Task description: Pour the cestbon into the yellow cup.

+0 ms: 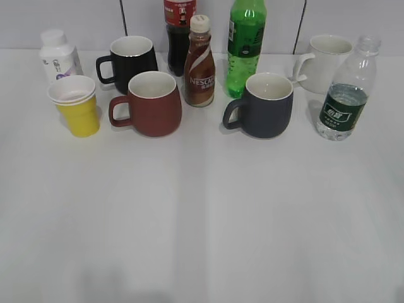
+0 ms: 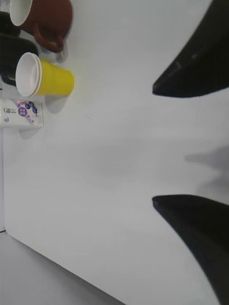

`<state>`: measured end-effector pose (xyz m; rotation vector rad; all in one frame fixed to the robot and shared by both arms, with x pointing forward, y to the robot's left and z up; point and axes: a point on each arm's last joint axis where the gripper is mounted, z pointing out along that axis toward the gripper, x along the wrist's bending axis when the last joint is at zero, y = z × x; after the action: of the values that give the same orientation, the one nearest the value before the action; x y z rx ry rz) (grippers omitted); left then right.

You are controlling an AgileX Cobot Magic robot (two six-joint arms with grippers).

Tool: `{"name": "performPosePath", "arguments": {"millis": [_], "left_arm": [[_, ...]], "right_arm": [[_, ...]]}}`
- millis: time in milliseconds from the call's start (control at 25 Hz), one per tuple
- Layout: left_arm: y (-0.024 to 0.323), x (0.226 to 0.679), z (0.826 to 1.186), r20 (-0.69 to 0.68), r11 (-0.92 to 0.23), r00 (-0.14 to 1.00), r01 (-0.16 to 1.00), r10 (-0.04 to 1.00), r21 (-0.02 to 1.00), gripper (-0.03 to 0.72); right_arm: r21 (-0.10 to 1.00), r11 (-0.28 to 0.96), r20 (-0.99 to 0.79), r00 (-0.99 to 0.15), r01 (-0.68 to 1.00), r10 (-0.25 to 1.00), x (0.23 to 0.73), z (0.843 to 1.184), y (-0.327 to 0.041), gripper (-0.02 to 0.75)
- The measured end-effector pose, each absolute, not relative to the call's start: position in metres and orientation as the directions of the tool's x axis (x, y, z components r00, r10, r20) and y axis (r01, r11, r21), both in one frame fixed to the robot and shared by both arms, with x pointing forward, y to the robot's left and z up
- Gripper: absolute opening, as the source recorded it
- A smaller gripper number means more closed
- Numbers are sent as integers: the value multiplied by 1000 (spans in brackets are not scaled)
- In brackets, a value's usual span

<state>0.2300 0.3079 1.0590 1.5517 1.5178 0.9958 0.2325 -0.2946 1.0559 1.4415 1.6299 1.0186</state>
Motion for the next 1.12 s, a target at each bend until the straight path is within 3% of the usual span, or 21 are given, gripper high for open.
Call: {"name": "performPosePath", "arguments": {"millis": [1120], "left_arm": [[308,230,1059,34,-31,1,429,999,903,459]], "right_arm": [[904,61,-15,-113,422,993,233,1056,-295,511]]}}
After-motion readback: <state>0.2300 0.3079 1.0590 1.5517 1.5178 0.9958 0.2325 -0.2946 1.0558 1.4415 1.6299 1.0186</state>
